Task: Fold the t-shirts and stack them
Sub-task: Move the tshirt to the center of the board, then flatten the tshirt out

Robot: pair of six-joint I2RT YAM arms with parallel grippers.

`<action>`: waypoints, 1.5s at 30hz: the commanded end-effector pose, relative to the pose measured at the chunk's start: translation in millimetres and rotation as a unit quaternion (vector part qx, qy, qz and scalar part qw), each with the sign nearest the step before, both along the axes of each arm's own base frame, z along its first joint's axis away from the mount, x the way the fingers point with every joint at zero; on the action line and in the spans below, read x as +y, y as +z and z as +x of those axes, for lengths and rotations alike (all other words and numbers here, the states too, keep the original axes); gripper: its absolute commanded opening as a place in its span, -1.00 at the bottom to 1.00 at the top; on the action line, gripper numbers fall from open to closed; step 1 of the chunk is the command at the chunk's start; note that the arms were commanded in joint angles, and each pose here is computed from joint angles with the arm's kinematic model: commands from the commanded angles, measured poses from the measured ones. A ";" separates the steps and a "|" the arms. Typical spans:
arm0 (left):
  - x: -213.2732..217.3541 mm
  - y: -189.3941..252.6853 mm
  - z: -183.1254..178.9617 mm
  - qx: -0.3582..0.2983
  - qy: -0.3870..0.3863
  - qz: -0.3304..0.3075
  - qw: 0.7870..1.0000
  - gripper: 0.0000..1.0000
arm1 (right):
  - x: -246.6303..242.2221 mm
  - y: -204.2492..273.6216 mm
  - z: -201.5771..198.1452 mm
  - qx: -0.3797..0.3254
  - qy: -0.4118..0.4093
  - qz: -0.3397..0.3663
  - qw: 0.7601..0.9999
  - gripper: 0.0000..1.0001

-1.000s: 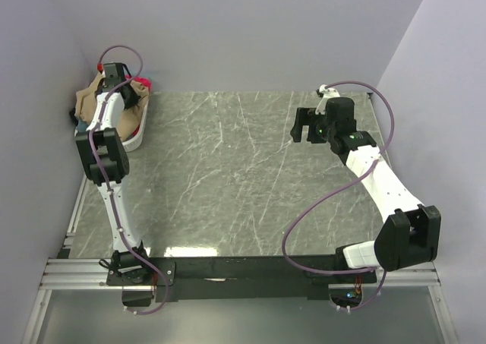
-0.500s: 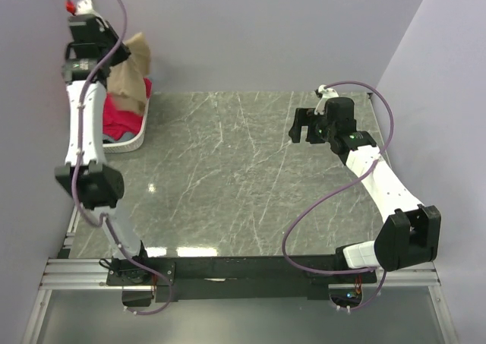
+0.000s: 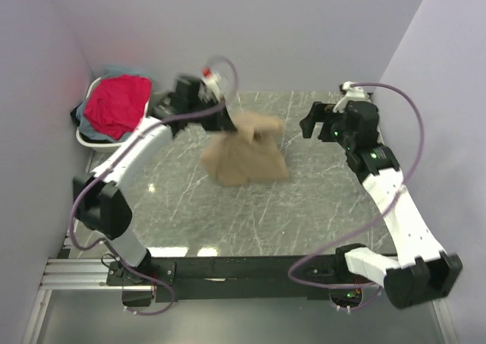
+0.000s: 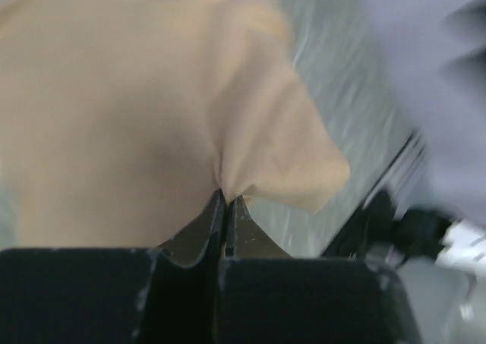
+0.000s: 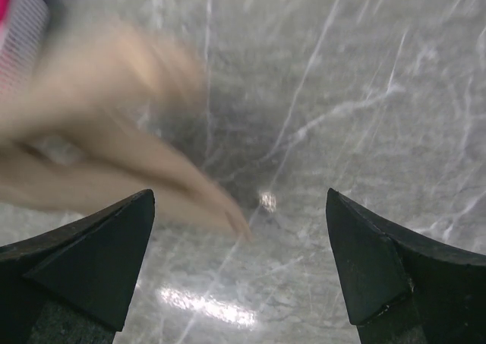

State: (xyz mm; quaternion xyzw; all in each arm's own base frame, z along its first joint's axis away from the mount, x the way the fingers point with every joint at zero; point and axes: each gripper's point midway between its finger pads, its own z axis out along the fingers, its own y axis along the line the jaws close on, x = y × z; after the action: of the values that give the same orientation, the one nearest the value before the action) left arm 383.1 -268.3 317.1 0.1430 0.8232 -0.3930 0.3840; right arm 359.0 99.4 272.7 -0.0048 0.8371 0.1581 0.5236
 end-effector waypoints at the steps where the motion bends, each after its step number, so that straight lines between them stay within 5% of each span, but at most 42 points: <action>1: -13.5 -97.9 -41.1 0.070 0.001 0.081 0.994 -0.81 | -14.9 52.3 -22.4 -0.074 -0.040 0.022 0.996 0.99; 2: -21.7 -109.5 -54.4 0.079 -0.005 0.089 0.993 0.11 | -16.6 60.2 -29.5 -0.083 -0.041 0.025 0.995 0.99; 6: -5.7 -125.2 -68.6 0.070 0.050 0.103 0.991 0.28 | -3.4 65.1 -40.1 -0.074 -0.001 0.036 0.997 0.99; 7: 0.0 -121.1 -66.8 0.068 0.074 0.101 0.990 0.42 | 0.3 59.0 -41.1 -0.062 0.012 0.036 0.997 0.99; 8: 7.3 -116.7 -62.8 0.052 0.095 0.106 0.988 0.86 | 2.3 52.9 -38.8 -0.055 0.015 0.037 0.998 0.99; 16: 70.4 -92.2 -48.3 -0.002 0.253 0.154 0.955 0.95 | 33.5 -47.2 -33.0 0.088 0.068 0.063 0.992 0.99; 21: 65.4 -107.3 -52.9 0.013 0.241 0.148 0.959 0.91 | 48.7 -113.1 -35.2 0.167 0.090 0.088 0.978 0.98; 23: 61.5 -117.0 -54.4 0.026 0.233 0.150 0.961 0.89 | 51.8 -138.5 -42.6 0.204 0.098 0.091 0.970 0.76; 26: 54.0 -130.3 -59.0 0.043 0.215 0.144 0.965 0.82 | 49.2 -161.4 -53.2 0.234 0.086 0.092 0.964 0.85; 38: 47.7 -150.5 -61.6 0.064 0.199 0.146 0.967 0.73 | 62.5 -203.5 -82.6 0.305 0.098 0.143 0.936 0.47; 45: 48.4 -161.7 -61.6 0.078 0.198 0.162 0.964 0.71 | 64.4 -216.9 -82.3 0.327 0.102 0.137 0.930 0.45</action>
State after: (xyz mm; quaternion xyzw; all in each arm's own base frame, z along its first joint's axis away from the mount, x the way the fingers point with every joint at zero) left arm 315.8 -213.7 149.7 0.0102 0.9193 -0.1685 0.3556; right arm 271.3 156.3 54.4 0.0463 0.9314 0.3044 0.1942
